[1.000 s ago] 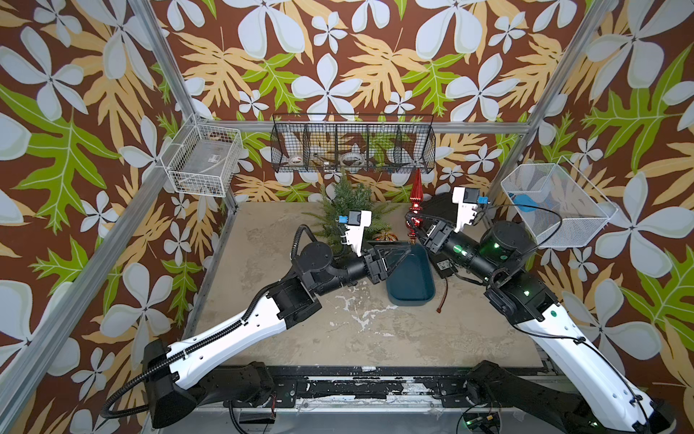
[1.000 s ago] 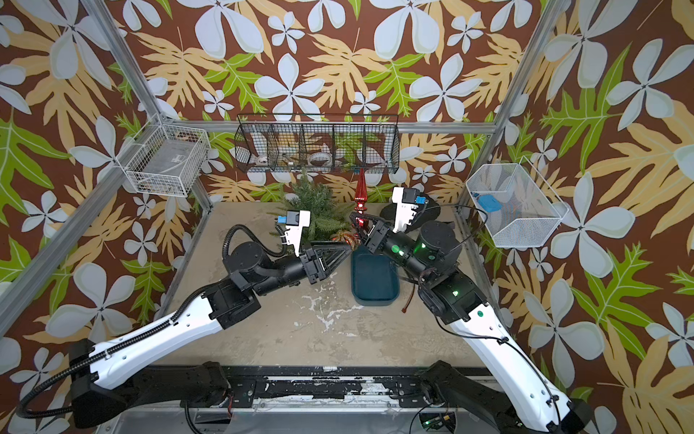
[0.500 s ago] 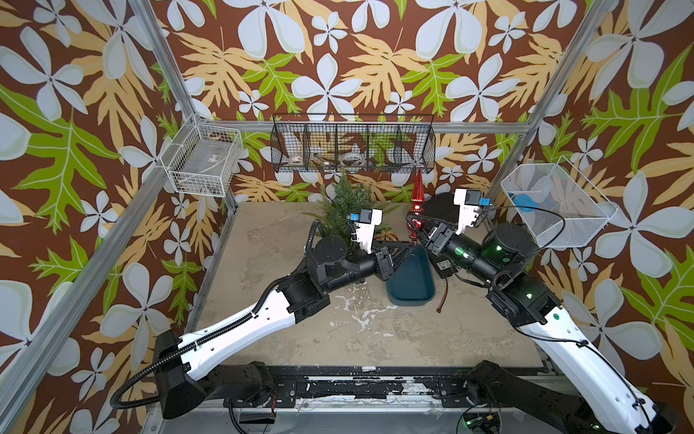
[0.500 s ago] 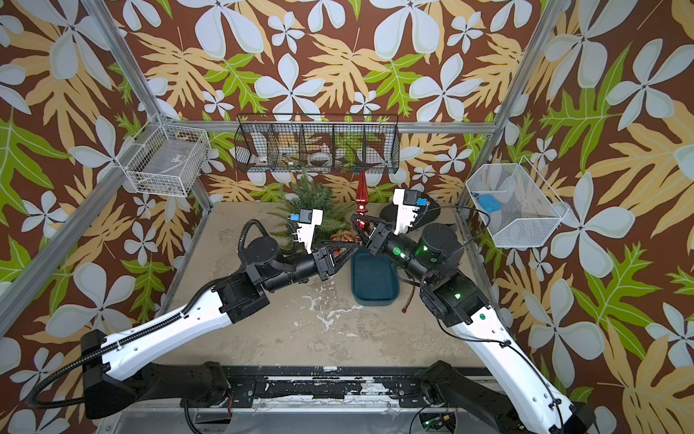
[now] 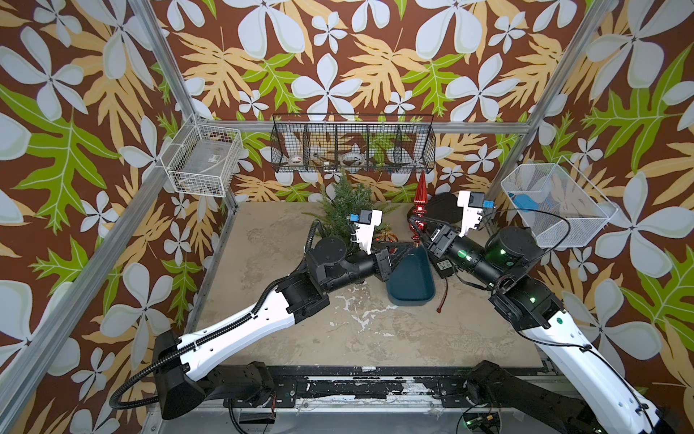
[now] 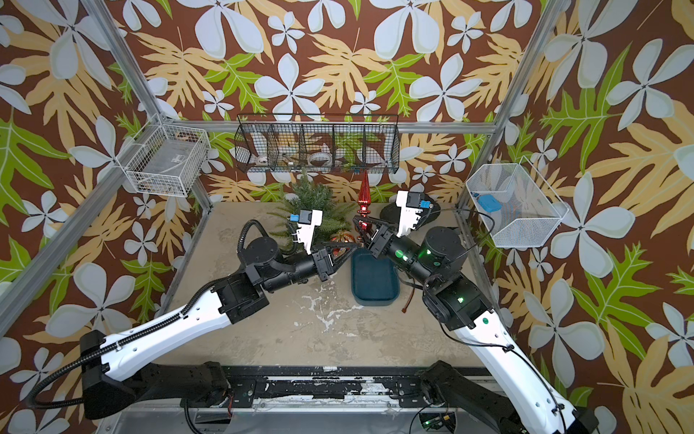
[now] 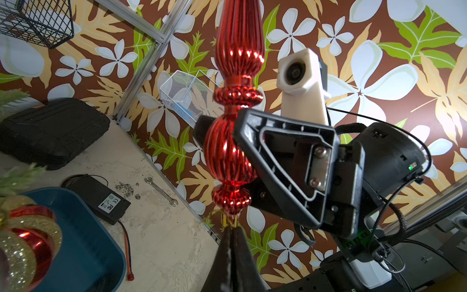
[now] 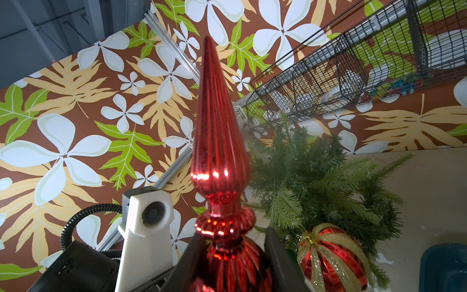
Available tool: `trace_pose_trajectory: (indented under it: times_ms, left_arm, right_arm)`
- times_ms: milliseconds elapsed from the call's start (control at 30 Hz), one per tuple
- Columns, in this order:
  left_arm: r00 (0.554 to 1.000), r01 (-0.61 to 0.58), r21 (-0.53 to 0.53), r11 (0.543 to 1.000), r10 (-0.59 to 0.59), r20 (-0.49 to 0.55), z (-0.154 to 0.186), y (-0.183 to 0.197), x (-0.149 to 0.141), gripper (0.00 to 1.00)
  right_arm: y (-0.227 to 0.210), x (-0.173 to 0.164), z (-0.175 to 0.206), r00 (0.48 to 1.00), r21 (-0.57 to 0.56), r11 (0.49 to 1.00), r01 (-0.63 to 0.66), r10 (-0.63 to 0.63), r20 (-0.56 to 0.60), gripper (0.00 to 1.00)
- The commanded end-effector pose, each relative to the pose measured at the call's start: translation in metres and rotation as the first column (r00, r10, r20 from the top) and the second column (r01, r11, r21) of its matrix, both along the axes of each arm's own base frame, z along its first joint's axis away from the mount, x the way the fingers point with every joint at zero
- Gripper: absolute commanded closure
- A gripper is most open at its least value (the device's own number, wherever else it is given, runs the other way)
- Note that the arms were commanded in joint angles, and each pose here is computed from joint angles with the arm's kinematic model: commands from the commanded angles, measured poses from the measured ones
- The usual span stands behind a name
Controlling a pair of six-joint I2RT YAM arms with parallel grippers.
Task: Decorate the small christmas tree with ornaments
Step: Hang an ornament on the christmas tree.
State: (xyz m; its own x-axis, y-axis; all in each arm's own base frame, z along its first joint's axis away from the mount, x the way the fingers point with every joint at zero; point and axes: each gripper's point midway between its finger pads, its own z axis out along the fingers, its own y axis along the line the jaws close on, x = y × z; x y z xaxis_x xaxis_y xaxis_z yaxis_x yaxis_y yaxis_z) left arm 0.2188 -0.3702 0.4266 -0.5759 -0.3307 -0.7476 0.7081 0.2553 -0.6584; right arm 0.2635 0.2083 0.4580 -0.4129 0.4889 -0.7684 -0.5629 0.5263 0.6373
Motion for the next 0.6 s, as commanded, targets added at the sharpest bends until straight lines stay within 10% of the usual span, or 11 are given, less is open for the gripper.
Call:
trace_pose_trajectory:
  times_ms: [0,567]
  left_arm:
    - [0.998,-0.038,-0.024,0.999,0.039,0.041,0.010,0.008,0.001,1.00]
    - [0.997,-0.032,-0.015,0.999,0.033,0.064,0.009,0.012,-0.003,1.00]
  right_arm:
    - [-0.007,0.001,0.004,0.999,0.014,0.999,0.038,-0.038,0.020,0.65]
    - [-0.041,-0.002,-0.002,0.981,0.086,0.978,0.192,-0.194,0.019,0.63]
